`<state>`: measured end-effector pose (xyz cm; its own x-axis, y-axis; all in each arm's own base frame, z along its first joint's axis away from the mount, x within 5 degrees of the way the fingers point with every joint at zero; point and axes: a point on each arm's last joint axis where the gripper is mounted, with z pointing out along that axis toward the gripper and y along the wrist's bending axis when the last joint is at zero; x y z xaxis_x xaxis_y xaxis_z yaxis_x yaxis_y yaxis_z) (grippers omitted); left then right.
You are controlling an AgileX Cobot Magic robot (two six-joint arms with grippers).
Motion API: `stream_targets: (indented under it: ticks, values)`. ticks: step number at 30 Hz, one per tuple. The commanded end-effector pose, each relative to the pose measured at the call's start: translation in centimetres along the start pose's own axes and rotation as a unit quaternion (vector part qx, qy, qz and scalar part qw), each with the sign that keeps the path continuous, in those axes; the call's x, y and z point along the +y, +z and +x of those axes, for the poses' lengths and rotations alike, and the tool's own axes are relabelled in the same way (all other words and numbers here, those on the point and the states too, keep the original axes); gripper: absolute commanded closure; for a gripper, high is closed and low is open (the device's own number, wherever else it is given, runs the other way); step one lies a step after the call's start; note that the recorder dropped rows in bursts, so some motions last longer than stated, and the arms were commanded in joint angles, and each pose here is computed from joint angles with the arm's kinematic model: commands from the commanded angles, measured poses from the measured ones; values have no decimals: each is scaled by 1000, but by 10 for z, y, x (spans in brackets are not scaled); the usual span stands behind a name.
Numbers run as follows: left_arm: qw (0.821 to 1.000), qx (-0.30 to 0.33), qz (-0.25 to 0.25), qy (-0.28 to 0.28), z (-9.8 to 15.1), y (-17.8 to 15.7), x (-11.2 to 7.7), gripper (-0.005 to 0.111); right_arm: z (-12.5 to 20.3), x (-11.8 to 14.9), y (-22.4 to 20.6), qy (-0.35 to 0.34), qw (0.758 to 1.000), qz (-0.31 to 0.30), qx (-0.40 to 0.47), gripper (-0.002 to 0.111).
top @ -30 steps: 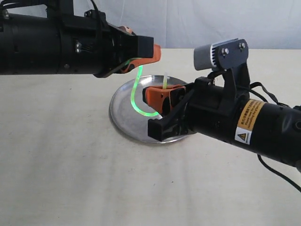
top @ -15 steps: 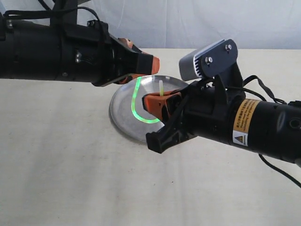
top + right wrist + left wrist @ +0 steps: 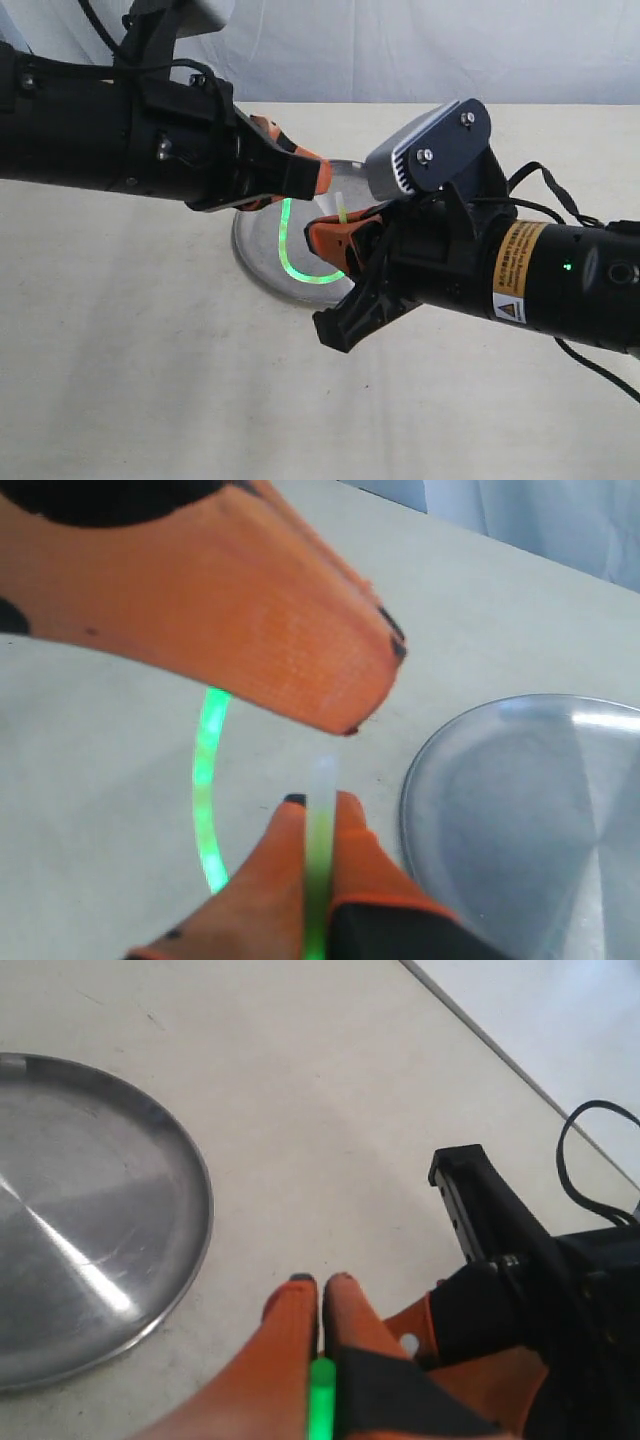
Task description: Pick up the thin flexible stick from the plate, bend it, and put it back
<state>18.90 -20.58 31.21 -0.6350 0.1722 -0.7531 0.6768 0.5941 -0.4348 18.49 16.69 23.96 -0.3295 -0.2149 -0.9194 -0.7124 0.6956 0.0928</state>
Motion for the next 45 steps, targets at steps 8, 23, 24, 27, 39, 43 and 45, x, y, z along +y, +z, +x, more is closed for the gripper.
stream_targets:
  ticks: [8,23,24,27,39,43,45]
  values:
    - [998,60,16,27,11,-1,-4,107,4,0,1,-15,1000,6,19,109]
    - [993,99,15,59,18,-2,-3,107,4,0,1,-19,1000,5,20,109]
    - [993,100,14,61,18,-2,-3,107,4,0,1,-27,999,3,21,109]
    - [991,108,9,73,20,-2,-2,107,5,0,1,-45,999,1,25,109]
    - [986,134,-4,96,24,-3,2,107,7,1,1,-90,995,-6,36,109]
    - [983,149,-6,108,27,-4,3,107,7,2,1,-108,993,-12,35,109]
    - [981,154,-9,115,28,-4,3,107,7,2,1,-121,992,-14,38,109]
